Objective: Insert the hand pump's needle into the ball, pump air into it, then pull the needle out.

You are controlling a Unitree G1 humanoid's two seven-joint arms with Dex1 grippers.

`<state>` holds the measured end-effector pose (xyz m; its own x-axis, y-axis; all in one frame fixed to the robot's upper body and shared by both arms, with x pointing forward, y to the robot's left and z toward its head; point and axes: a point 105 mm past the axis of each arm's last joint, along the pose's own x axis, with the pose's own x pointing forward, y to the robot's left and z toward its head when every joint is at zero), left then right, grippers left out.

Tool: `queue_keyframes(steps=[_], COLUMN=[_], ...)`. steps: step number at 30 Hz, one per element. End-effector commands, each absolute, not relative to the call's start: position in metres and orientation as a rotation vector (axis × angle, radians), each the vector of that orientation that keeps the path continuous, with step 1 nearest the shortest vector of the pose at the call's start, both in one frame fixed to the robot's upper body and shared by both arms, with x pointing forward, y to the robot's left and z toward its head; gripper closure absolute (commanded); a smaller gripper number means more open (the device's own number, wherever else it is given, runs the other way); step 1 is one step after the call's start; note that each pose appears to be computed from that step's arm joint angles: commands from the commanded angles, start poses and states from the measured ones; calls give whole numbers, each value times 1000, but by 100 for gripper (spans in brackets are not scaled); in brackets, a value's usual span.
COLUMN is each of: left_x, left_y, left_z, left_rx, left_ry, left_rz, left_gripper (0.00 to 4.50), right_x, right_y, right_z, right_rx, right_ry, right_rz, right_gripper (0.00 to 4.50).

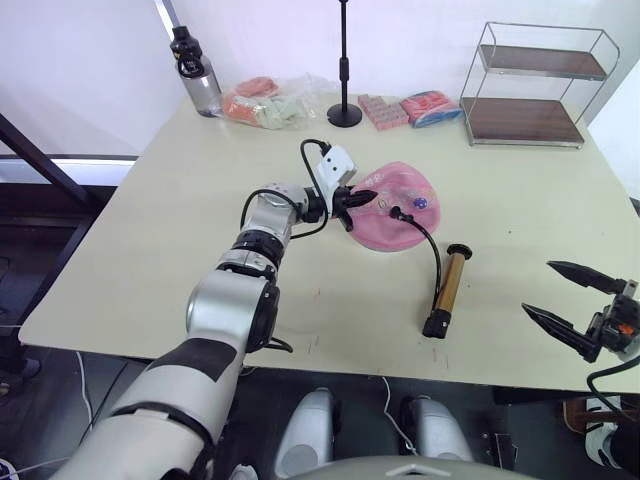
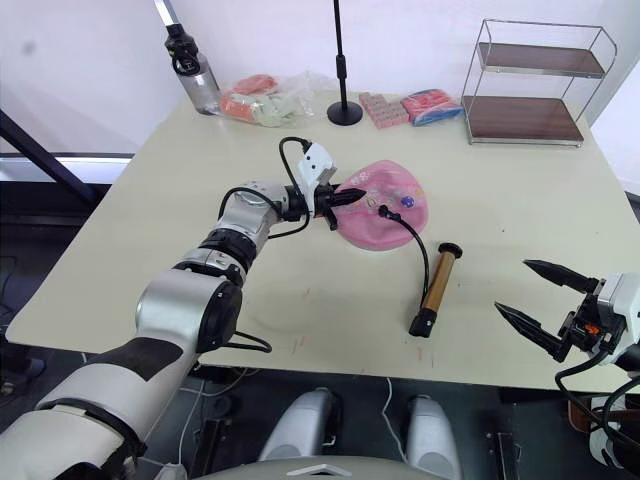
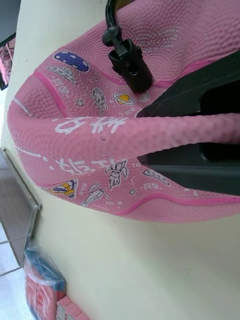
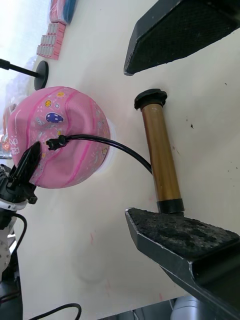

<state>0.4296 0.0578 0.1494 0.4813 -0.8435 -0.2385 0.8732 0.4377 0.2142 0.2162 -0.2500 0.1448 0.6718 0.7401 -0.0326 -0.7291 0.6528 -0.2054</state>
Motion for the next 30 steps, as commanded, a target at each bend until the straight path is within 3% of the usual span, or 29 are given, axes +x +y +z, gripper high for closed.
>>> queue_keyframes(steps=[1,3,5,7,12,14,30], left_x=[427,428,429,430,434,435,431], left_y=[60,64,67,69,77,79,84], left_z=[142,142,143,145,152,160,223], left_rx=[371,382,384,391,386,374,243], left_ry=[147,148,148,139,113,86,-150], left_rz=[-1096,-1081,-1072,-1060,-1035,-1026,-1097], left_gripper=[450,450,367,312,71,6,6], right_x=[214,214,214,214,216,217,220], right_y=[-246,-243,-242,-241,-237,-236,-229], right_z=[162,166,168,169,170,170,171], right_rx=[-226,-210,-202,-194,-189,-186,-170], right_ry=[-142,-171,-190,-198,-210,-215,-250], right_rz=[831,833,837,841,856,863,894], right_gripper=[6,6,0,0,0,0,0])
